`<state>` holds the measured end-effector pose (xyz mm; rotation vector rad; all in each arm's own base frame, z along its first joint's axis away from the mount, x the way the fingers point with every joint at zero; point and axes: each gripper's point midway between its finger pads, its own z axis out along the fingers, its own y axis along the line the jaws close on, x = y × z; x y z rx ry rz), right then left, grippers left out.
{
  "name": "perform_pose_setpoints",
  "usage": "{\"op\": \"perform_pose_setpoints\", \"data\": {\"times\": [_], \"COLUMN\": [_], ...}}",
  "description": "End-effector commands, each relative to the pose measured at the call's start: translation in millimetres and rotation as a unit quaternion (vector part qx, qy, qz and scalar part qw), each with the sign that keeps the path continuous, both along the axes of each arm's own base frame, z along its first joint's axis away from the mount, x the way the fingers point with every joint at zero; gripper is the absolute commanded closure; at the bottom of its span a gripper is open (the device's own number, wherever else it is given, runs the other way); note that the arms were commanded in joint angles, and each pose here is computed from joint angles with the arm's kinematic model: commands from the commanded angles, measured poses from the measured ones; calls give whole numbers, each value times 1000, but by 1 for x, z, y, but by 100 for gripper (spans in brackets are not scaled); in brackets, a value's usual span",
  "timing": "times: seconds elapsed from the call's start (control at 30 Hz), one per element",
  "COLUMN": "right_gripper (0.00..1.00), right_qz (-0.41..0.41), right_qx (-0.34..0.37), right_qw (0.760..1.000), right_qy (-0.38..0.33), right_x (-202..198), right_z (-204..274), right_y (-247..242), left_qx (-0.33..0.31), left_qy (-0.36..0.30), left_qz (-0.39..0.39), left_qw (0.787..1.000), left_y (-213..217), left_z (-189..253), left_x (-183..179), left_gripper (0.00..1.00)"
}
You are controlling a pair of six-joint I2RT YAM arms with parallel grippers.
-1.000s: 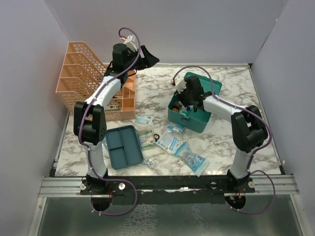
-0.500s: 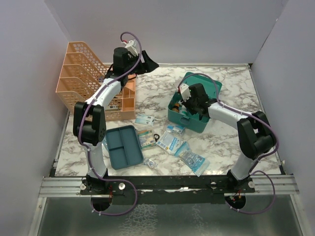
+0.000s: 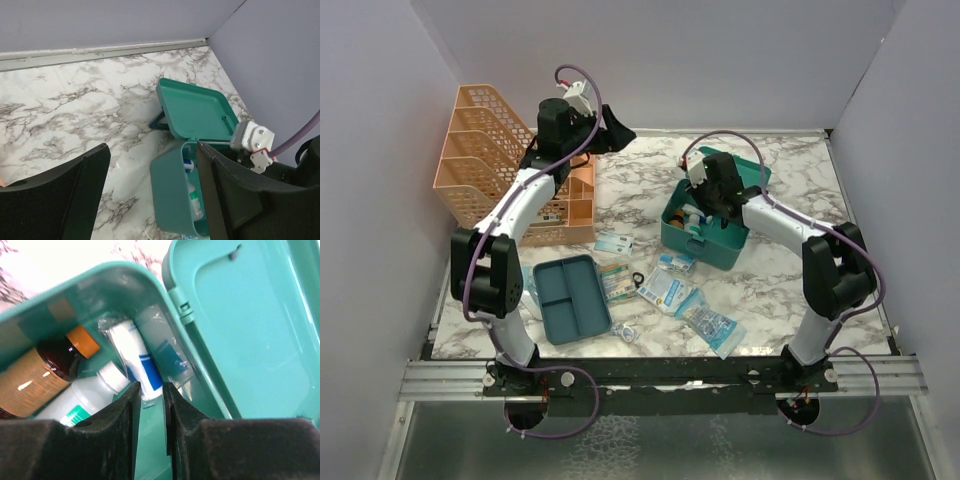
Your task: Organize the medicine kit
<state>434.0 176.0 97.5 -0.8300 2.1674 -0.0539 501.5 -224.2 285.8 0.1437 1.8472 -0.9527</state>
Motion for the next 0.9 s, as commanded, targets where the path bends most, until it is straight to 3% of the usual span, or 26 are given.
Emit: {"op": "perform_pose_setpoints", "data": {"times": [0.0,0.2,0.5,0.6,0.7,0.87], "right_gripper": [75,74,70,65,58,45], "right_qz": [-6,-39,-121,-134,-157,-201], "right_qx": [60,118,201,220,229,234], "right_qw": [998,992,964,957,952,942], "right_qy": [-19,-9,122,136,131,130], "right_x": [0,-21,-85,-104,-121,-150], "right_z": [40,84,112,130,141,153], "right_y": [13,12,13,10,-1,-23], "left_qx": [30,41,57,57,72,71], "left_qy": [-34,-49,-45,-40,-49,-63], "left_qz": [26,58,49,35,27,13], "left_qw": [999,996,996,997,996,995], "left_y": [14,29,32,30,32,30], "left_z": [10,6,-12,-10,-11,-2], "left_x": [-14,-46,-94,-107,-118,-134], "left_gripper": [28,28,23,19,5,1]}}
